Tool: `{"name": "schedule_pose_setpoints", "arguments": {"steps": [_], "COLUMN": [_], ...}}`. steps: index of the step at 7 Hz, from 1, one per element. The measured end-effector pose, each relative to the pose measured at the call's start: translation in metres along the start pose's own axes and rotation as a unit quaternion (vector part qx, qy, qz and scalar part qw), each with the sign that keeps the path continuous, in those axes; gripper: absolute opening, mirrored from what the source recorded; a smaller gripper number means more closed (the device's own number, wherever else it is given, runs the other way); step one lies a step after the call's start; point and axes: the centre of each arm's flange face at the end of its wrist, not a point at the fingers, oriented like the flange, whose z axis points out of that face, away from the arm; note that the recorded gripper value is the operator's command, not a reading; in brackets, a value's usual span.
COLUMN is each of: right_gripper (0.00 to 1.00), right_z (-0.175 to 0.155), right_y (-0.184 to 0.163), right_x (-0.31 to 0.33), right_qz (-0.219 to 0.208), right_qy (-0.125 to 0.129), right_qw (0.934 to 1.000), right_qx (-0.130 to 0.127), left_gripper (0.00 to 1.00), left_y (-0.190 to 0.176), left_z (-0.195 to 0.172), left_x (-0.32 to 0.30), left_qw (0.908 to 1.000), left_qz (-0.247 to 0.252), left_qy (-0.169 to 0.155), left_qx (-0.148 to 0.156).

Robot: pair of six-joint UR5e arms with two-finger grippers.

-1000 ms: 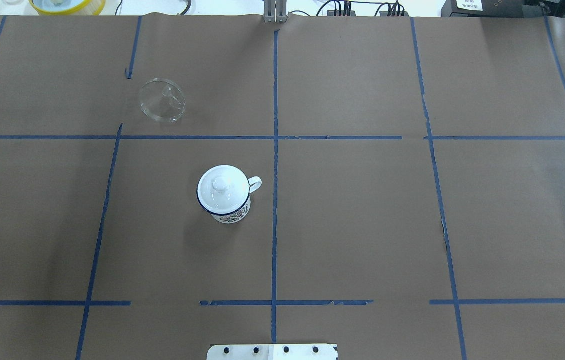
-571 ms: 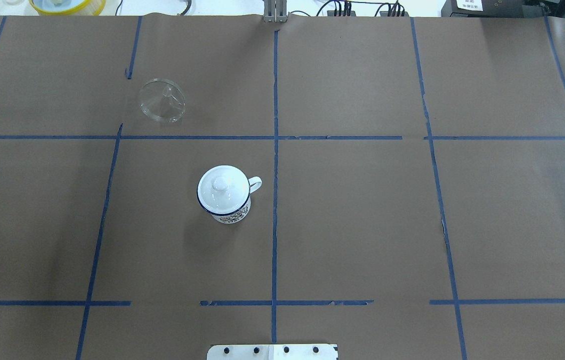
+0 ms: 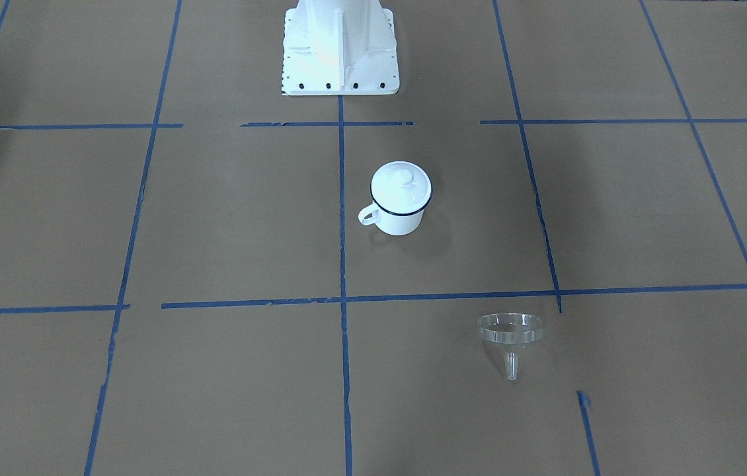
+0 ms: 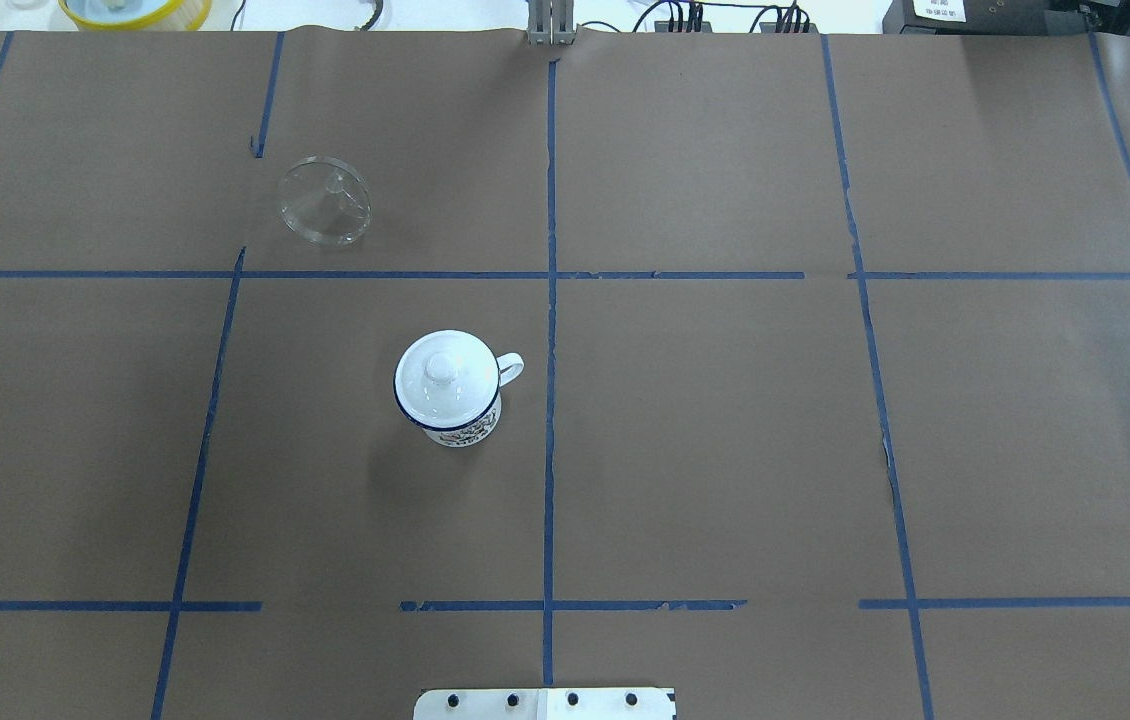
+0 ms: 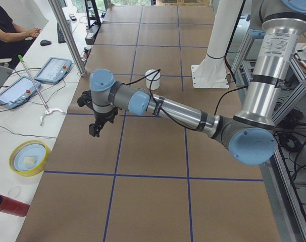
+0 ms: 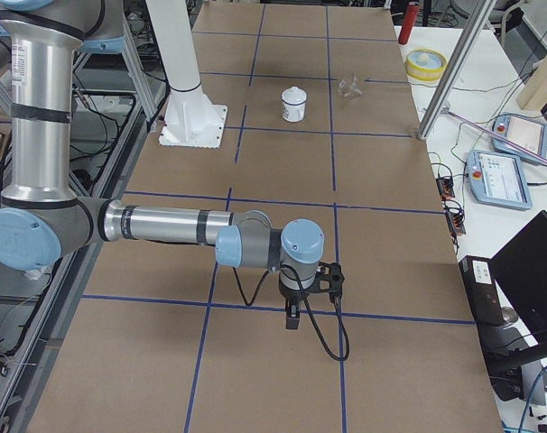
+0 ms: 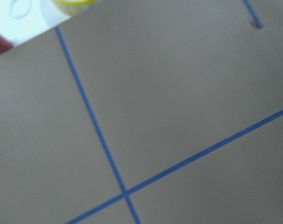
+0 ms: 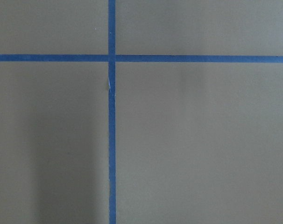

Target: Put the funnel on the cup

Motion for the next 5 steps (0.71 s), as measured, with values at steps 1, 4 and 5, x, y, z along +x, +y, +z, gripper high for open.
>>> {"name": "schedule_pose_setpoints", "arguments": {"steps": [1, 4, 5], "right_gripper": [1.0, 1.0, 1.0], "right_z": [0.0, 0.0, 0.0], "right_y": [0.0, 0.0, 0.0], "right_x": [0.0, 0.0, 0.0], "right_qz": [0.0, 0.0, 0.0], "right_qy": [0.0, 0.0, 0.0], "right_qw": [1.0, 1.0, 1.0], "right_qx": [0.0, 0.0, 0.0], "left_gripper": [1.0, 1.0, 1.0], "left_y": [-0.043, -0.116, -0.126], "left_z": [0.009, 0.047, 0.055], "left_x": [0.055, 0.202, 0.241], "left_qw": [0.9997, 0.9967, 0.9927], "left_qz": [0.013, -0.046, -0.088], "left_qy": [0.016, 0.066, 0.082], "left_qx": [0.014, 0.008, -0.006]}}
